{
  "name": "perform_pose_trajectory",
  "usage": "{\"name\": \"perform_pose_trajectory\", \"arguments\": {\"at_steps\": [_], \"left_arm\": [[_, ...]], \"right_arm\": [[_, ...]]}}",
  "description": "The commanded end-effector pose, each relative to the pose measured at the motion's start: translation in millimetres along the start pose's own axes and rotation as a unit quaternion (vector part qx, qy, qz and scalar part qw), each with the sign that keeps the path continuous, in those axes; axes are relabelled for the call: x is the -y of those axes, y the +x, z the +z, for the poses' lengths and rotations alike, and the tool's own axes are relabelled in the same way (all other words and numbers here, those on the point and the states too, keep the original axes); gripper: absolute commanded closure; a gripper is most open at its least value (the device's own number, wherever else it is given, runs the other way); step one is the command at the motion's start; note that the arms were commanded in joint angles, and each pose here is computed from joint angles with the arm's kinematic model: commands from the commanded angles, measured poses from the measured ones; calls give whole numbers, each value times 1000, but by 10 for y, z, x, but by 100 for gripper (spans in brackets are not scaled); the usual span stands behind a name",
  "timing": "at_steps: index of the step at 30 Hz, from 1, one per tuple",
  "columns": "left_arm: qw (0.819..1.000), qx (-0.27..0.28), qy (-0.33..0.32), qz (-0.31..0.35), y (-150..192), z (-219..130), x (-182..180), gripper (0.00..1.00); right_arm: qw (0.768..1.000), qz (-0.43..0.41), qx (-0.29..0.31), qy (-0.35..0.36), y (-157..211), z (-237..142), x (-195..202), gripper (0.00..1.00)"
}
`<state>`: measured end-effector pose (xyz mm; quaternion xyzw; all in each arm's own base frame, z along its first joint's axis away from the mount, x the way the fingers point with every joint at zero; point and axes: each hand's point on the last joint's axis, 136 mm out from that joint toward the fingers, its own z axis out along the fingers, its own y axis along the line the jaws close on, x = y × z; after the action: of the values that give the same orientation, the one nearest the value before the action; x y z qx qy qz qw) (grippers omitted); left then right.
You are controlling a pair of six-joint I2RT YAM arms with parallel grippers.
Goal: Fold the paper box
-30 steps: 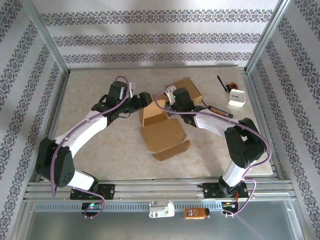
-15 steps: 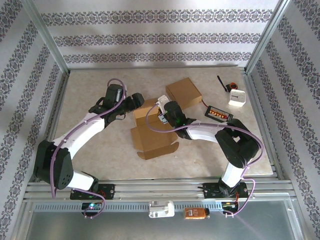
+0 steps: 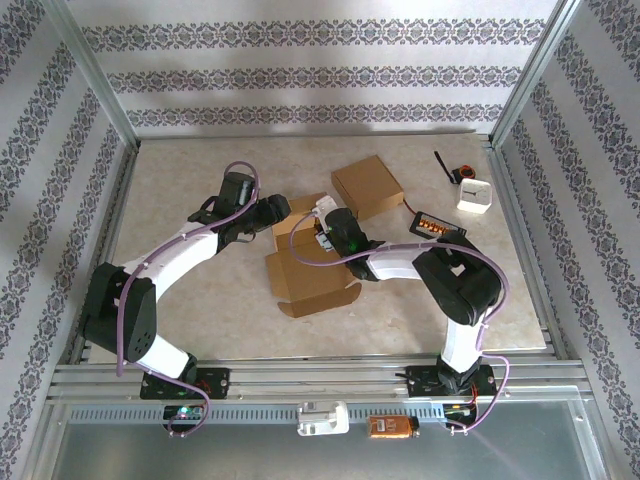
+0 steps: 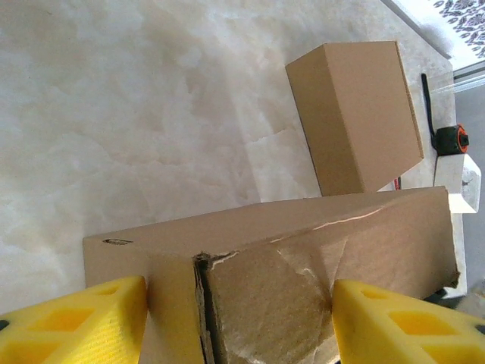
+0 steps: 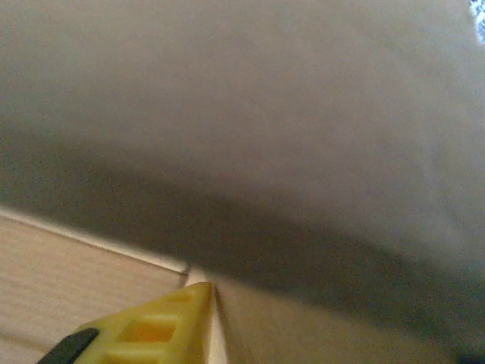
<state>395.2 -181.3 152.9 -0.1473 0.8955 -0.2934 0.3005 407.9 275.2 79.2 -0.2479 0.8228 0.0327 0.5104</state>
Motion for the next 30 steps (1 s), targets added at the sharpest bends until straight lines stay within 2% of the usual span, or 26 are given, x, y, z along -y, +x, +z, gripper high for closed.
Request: {"name": "perform_pose_trajectory", "arguments": {"at_steps": [1, 6, 9, 11, 12, 14, 15, 17, 18, 21, 23, 27, 30], "left_arm": [[1000, 3, 20, 4, -23, -22, 53, 36], [1000, 3, 30, -1, -22, -43, 88, 36], [999, 1, 39, -6, -12, -36, 115, 37], [999, 1, 40, -6, -14, -34, 120, 37], [999, 1, 42, -5, -20, -36, 131, 36], [999, 0, 43, -1, -25, -36, 146, 37], [999, -1, 41, 0, -26, -41, 143, 37], [999, -2, 39, 2, -20, -48, 137, 37], [999, -2, 39, 3, -11, -55, 132, 37], [999, 4, 41, 5, -25, -92, 147, 36], [999, 8, 40, 6, -32, -118, 145, 36], [999, 30, 37, 11, -107, -218, 157, 31], [997, 60, 32, 44, -227, -431, 229, 24]], "right_arm": [[999, 33, 15, 12, 3, 68, 27, 79], [999, 45, 18, 4, 42, 83, -9, 94], [998, 58, 24, -8, 31, 58, -54, 100], [997, 71, 27, -11, 12, 56, -66, 100], [996, 78, 29, -14, -2, 63, -79, 99], [996, 83, 32, -16, -41, 80, -91, 79], [996, 86, 32, -12, -47, 89, -79, 73], [996, 88, 32, -7, -49, 103, -62, 71], [996, 89, 30, -6, -40, 112, -61, 73], [996, 89, 29, -9, -5, 115, -72, 94], [995, 91, 31, -13, 4, 101, -75, 100], [995, 97, 38, -5, -45, 48, -17, 100], [995, 78, 61, -5, -235, -132, 61, 100]]}}
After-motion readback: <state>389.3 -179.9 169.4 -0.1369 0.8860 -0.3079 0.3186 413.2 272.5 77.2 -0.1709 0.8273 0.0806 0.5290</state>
